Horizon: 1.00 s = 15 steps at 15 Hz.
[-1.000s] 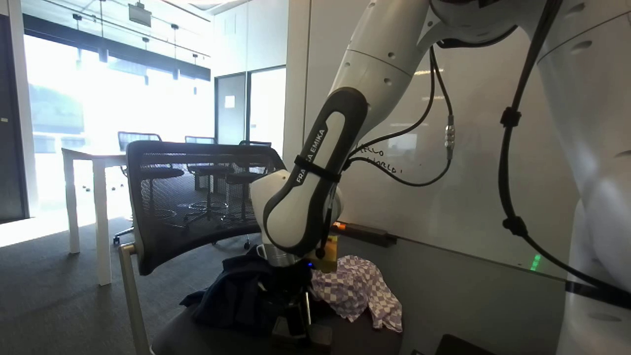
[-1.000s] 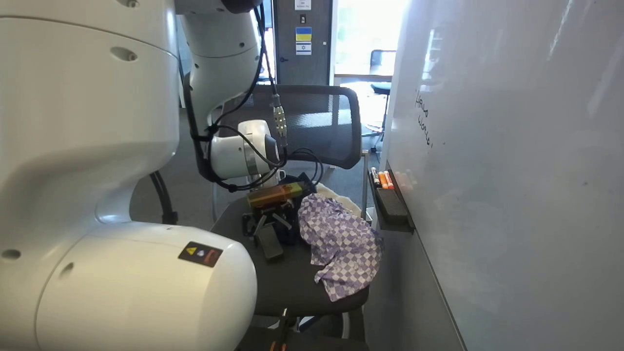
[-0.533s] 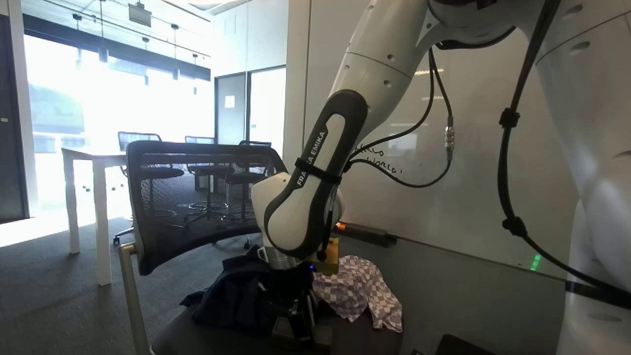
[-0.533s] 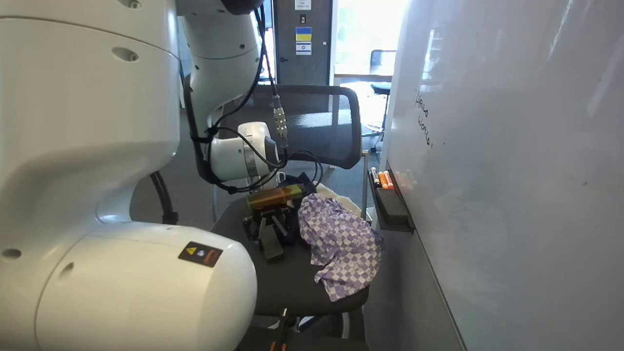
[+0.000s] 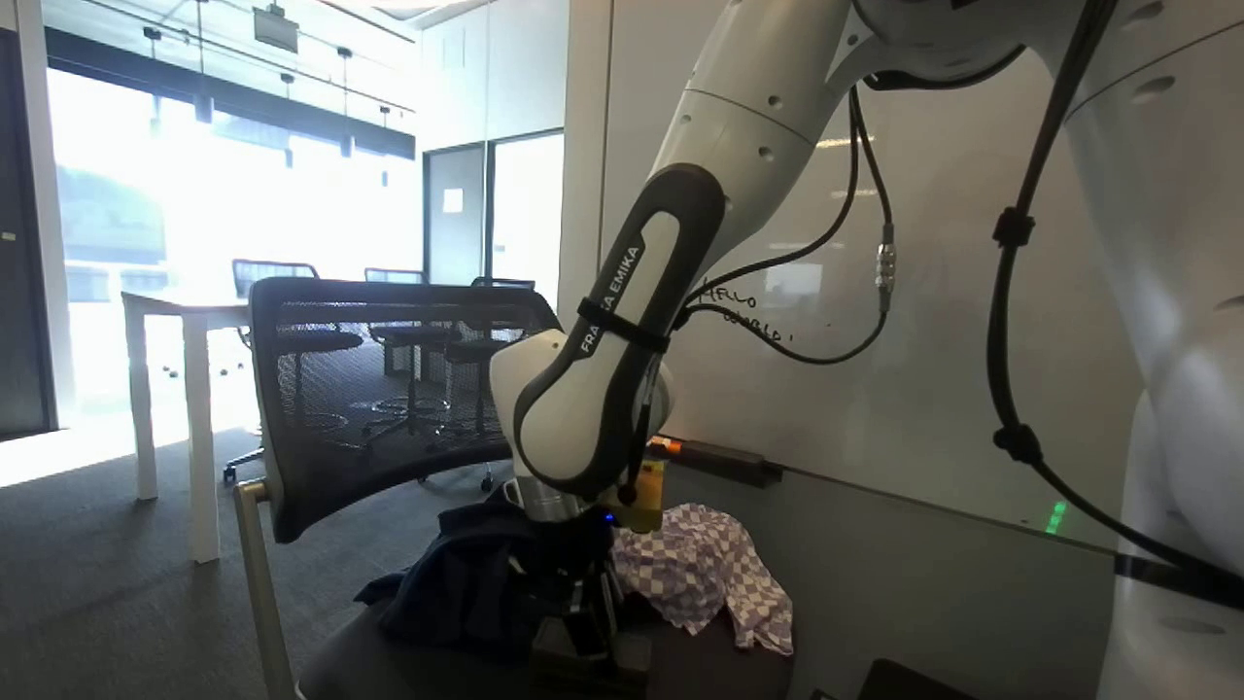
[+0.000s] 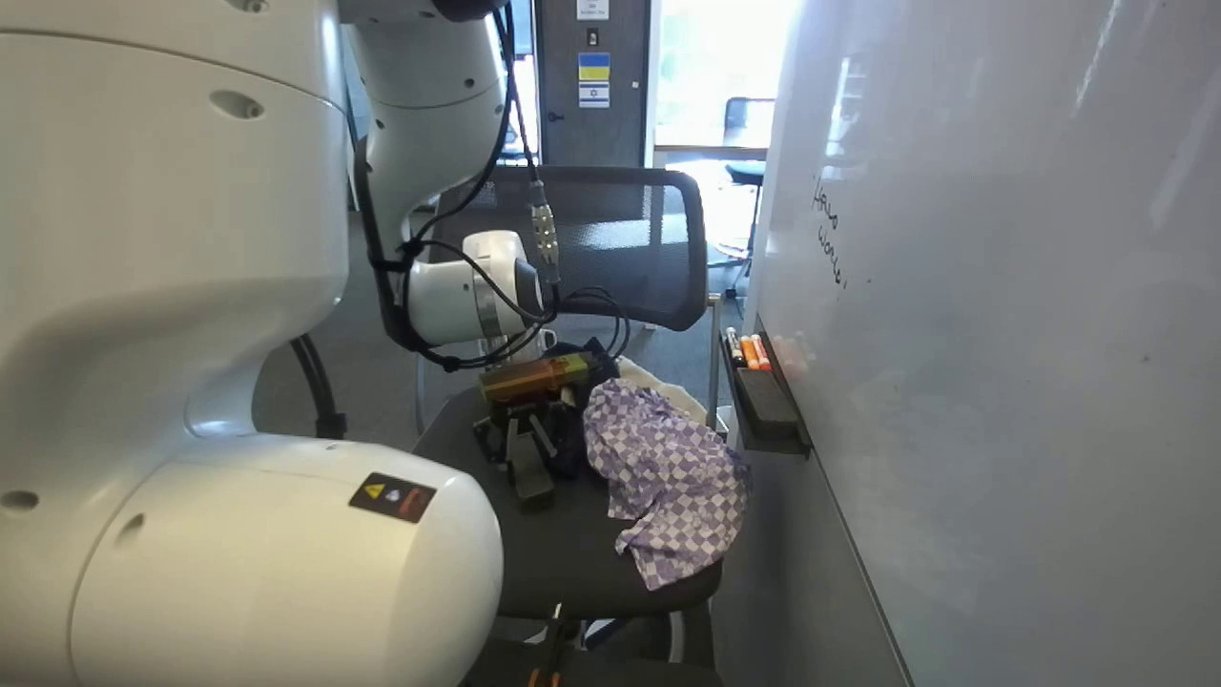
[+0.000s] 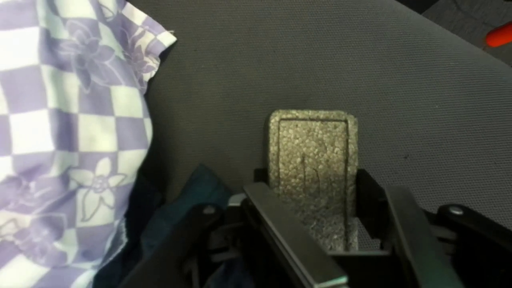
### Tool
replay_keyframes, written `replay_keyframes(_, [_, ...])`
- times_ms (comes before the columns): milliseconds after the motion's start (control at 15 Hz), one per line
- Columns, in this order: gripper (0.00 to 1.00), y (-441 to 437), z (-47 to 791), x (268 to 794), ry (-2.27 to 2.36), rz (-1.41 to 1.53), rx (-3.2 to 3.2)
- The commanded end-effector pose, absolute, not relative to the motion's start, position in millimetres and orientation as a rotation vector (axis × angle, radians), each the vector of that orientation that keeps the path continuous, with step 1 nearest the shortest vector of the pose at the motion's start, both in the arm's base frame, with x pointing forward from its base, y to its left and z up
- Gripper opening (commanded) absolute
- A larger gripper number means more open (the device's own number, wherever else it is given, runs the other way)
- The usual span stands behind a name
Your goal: Use the duster to erase the markings on the board
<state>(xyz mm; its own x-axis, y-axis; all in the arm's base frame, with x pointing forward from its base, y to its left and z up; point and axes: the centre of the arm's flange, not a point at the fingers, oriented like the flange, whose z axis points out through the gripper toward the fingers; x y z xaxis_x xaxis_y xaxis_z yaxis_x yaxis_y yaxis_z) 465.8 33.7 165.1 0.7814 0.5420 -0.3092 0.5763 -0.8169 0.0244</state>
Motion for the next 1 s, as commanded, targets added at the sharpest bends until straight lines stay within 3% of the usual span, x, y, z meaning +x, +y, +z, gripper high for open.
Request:
replay_keyframes(0, [0.29, 46, 228, 476, 0.838, -0.494, 2.852])
replay_keyframes(333, [0.29, 63, 324, 483, 0.773, -0.594, 2.776])
replay_keyframes(933, [0.29, 43, 454, 494, 0.631, -0.321, 2.396])
